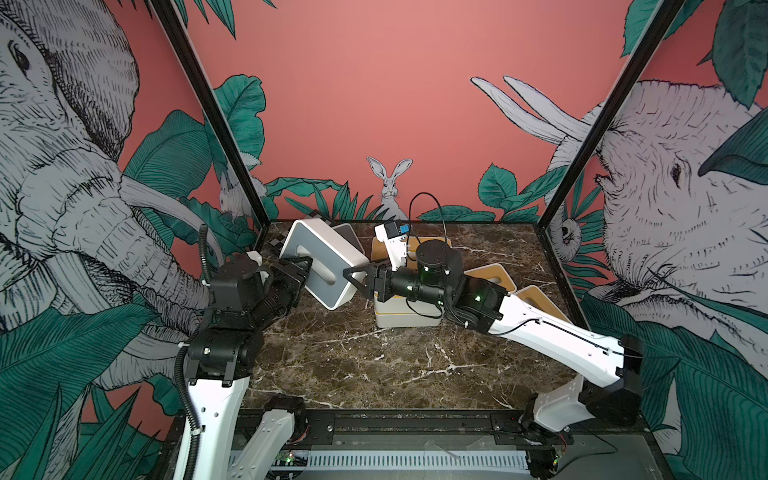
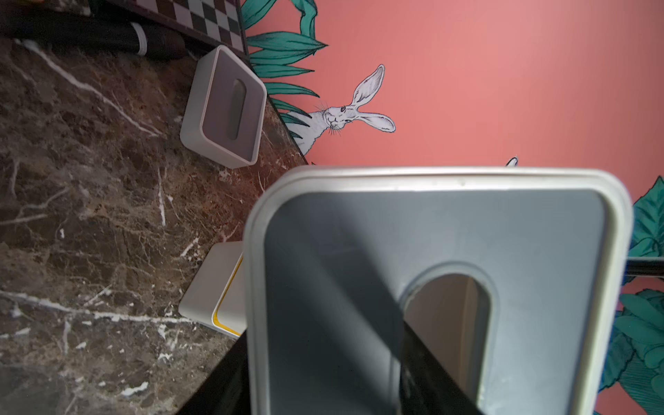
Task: Stack the tissue boxes
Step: Place the tissue box at the tissue box.
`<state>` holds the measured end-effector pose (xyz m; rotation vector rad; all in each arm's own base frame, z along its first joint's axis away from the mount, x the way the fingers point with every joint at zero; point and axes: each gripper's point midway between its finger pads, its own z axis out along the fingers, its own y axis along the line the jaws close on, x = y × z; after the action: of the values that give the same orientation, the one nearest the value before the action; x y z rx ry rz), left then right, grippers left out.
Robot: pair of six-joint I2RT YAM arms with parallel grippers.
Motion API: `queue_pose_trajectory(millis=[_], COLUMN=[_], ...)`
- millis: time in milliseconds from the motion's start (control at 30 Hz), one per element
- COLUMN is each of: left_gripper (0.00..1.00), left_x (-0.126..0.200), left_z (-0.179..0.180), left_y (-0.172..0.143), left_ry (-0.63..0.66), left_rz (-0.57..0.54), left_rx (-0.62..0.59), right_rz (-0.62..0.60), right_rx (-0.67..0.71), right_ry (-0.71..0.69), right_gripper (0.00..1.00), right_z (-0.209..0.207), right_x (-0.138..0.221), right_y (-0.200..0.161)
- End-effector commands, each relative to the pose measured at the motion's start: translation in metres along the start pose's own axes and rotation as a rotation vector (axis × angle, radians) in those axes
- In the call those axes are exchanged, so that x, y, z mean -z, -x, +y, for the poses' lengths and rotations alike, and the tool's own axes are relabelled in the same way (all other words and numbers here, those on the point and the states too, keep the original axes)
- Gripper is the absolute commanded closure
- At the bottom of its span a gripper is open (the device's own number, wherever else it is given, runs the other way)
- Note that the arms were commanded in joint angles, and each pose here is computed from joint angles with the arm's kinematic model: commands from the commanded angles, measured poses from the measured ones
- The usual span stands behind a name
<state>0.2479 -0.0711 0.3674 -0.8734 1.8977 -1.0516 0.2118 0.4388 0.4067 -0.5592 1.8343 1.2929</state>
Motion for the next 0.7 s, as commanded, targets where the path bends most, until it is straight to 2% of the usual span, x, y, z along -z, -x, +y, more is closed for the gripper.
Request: queue_pose_trajectory(millis=[0, 167, 333, 500, 667], left_gripper=[0.29, 0.12, 0.03, 0.01, 0.01], left_x=[0.000, 0.013, 0.036, 0.041, 0.031], left_z=[-0.020, -0.030, -0.036, -0.023, -0.008], left_y=[0.003, 0.008, 0.018, 0.019, 0.013], left_ry=[-0.083, -0.091, -0.063, -0.003, 0.020], left_rz=[-0.006, -0.041, -0.115, -0.133, -0.103], left_rx=[-0.051, -0.149, -0.259, -0.309, -0.317], right_rz=[-0.101, -0.123, -0.169, -0.186, -0.133], right_rx=[0.035, 0.031, 0.020, -0.027, -0.168], right_ry=[0.030, 0.012, -0.039, -0.055, -0.030], right_gripper=[0.53, 0.55, 0.55, 0.55, 0.56], right_z=[0.015, 0.005, -0.014, -0.029, -0.050], right_x=[0.019, 0.038, 0.071, 0.109, 0.138], right_y=[0.034, 0.056, 0.079, 0.099, 0.108])
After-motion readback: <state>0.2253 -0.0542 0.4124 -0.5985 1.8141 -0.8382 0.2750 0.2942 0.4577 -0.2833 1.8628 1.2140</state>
